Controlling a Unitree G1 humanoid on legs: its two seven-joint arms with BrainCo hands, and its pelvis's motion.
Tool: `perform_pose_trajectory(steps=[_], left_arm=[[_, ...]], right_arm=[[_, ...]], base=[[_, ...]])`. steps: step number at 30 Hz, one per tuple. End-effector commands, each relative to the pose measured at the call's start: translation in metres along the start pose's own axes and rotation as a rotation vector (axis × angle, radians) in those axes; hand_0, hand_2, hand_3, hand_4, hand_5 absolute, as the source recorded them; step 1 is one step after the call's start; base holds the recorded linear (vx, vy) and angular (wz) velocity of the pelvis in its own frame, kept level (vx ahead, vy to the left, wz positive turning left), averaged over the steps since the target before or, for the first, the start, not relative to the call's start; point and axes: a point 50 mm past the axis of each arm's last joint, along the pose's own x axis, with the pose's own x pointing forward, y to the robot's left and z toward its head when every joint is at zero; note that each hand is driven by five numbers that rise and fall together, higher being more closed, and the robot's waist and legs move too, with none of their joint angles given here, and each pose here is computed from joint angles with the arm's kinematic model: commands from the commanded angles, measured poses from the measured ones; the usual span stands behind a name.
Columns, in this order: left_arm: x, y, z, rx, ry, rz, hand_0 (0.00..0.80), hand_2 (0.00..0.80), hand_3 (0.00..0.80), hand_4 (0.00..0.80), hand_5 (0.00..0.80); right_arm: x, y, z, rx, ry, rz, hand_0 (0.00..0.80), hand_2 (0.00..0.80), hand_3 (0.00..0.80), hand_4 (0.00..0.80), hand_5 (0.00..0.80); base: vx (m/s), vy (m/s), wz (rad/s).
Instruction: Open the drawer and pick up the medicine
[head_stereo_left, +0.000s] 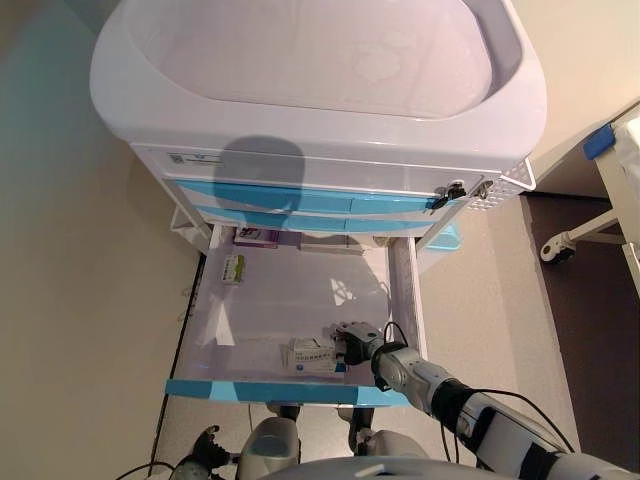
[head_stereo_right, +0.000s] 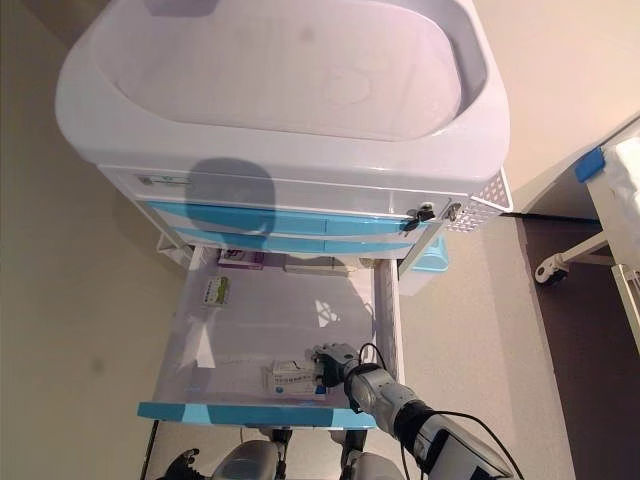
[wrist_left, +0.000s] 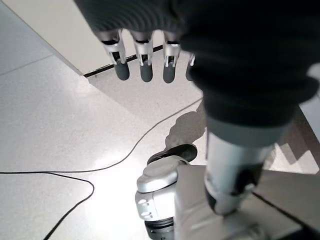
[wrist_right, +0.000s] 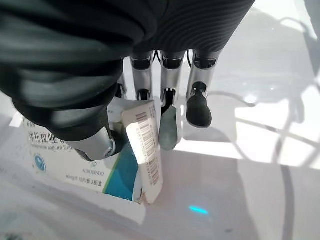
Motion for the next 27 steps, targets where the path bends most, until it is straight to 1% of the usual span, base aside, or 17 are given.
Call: perform_pose_trajectory(steps=[1,2,12,13,15,18,19,22,23,27], left_arm=[[-0.001,-0.020,0.005,0.016,-0.014,-0.052,0.000,0.000,0.000,0.000,0.000],[-0.001,-0.020,0.006,0.016,-0.016,-0.051,0.000,0.000,0.000,0.000,0.000],[-0.001,-0.019,0.006,0.015,-0.015,-0.048,0.000,0.000,0.000,0.000,0.000],[-0.001,-0.019,0.005,0.015,-0.010,-0.047,0.000,0.000,0.000,0.000,0.000],[-0.001,-0.019,0.004,0.015,-0.009,-0.046,0.000,0.000,0.000,0.000,0.000],[-0.002,-0.015,-0.001,0.008,0.009,-0.039,0.000,0.000,0.000,0.000,0.000],[-0.002,-0.016,-0.001,0.008,0.009,-0.039,0.000,0.000,0.000,0.000,0.000],[-0.002,-0.012,-0.007,-0.001,0.027,-0.038,0.000,0.000,0.000,0.000,0.000],[-0.002,-0.012,-0.006,-0.001,0.026,-0.039,0.000,0.000,0.000,0.000,0.000],[-0.003,-0.008,-0.015,-0.006,0.054,-0.044,0.000,0.000,0.000,0.000,0.000]], right_arm=[[0.004,-0.005,0.012,-0.012,-0.045,-0.024,0.787,0.787,0.787,0.787,0.787],[0.004,-0.006,0.010,-0.005,-0.037,-0.029,0.800,0.800,0.800,0.800,0.800],[0.003,-0.014,0.002,0.065,-0.004,-0.079,0.800,0.800,0.800,0.800,0.800],[0.003,-0.023,0.004,0.083,-0.024,-0.111,0.800,0.800,0.800,0.800,0.800],[0.003,-0.026,0.004,0.088,-0.029,-0.122,0.800,0.800,0.800,0.800,0.800],[-0.001,-0.052,0.010,0.103,-0.101,-0.193,0.800,0.800,0.800,0.800,0.800],[-0.001,-0.052,0.010,0.103,-0.100,-0.192,0.800,0.800,0.800,0.800,0.800],[-0.010,-0.079,0.008,0.085,-0.152,-0.262,0.800,0.800,0.800,0.800,0.800],[-0.011,-0.079,0.007,0.085,-0.152,-0.261,0.800,0.800,0.800,0.800,0.800],[-0.023,-0.102,0.007,0.063,-0.210,-0.298,0.800,0.800,0.800,0.800,0.800]], base=[[0.000,0.000,0.00],[0.000,0.000,0.00],[0.000,0.000,0.00],[0.000,0.000,0.00],[0.000,0.000,0.00],[0.000,0.000,0.00],[0.000,0.000,0.00],[0.010,-0.008,-0.01],[0.024,-0.021,-0.04],[0.029,-0.026,-0.05]])
